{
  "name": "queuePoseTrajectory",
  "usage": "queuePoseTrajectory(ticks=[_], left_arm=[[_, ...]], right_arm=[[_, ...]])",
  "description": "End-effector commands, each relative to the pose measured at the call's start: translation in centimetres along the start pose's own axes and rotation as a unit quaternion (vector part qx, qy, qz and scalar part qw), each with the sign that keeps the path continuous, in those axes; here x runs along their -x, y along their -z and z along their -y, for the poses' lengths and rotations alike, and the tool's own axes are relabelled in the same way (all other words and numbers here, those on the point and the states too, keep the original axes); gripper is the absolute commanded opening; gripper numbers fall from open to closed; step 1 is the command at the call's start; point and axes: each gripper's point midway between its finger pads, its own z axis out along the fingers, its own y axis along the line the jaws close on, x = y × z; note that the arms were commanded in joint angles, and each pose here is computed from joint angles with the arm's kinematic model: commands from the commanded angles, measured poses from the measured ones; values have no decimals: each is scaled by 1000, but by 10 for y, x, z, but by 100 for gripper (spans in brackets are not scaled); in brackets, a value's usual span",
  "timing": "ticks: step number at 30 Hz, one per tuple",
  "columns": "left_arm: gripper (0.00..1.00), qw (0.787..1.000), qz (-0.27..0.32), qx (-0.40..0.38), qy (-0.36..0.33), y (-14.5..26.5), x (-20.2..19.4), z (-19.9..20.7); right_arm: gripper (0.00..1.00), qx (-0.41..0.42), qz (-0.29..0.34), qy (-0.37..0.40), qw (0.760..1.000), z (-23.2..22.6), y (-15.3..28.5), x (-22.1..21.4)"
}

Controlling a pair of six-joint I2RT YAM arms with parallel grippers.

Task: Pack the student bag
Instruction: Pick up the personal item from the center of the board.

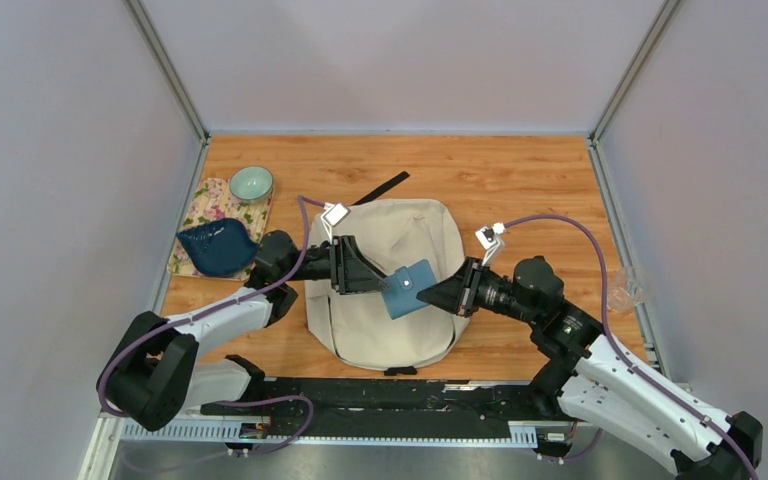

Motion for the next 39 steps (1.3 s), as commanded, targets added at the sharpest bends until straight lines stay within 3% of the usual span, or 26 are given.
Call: queuePoseTrajectory(ticks=[1,4,7,8,10,12,13,14,15,16,17,20,24,28,39], left_arm=[[77,998,-25,-40,-44,-1,-1,19],[73,998,-32,-43,-44,-2,-4,20],[56,997,-44,-46,-39,-3,-8,19],[44,997,-45,-46,-38,-3,-9,19],[35,997,-47,-44,-32,-3,-11,17],[18,998,-46,-43,-31,-3,-11,16],[13,998,-40,-40,-31,-3,-9,16],[3,998,-38,-35,-26,-4,-9,13],[0,998,-35,-32,-29,-4,-8,12],[0,999,-28,-26,-30,-4,-6,10],[0,999,-26,-17,-21,-4,-7,6],[0,1000,-2,6,-21,-3,-4,-2],[0,998,46,26,-19,1,2,-8],[0,993,114,42,-8,7,13,-12],[0,990,135,47,11,9,12,-16]], right_arm=[[0,32,6,31,999,-22,1,12],[0,32,2,34,999,-23,-1,12],[0,32,2,36,999,-24,-2,14],[0,32,1,37,999,-24,-3,14],[0,32,-1,40,999,-25,-4,15],[0,30,-1,41,999,-24,-5,16],[3,23,-1,39,999,-23,-5,16],[14,9,9,38,999,-18,-6,20],[23,-5,14,34,999,-13,-6,21],[35,-22,14,30,999,-7,-4,20],[56,-44,28,23,998,1,-3,24],[74,-83,55,-2,995,17,4,27],[77,-96,83,-41,991,33,13,22],[78,-46,94,-71,992,28,12,15],[71,5,60,-60,996,5,-12,11]])
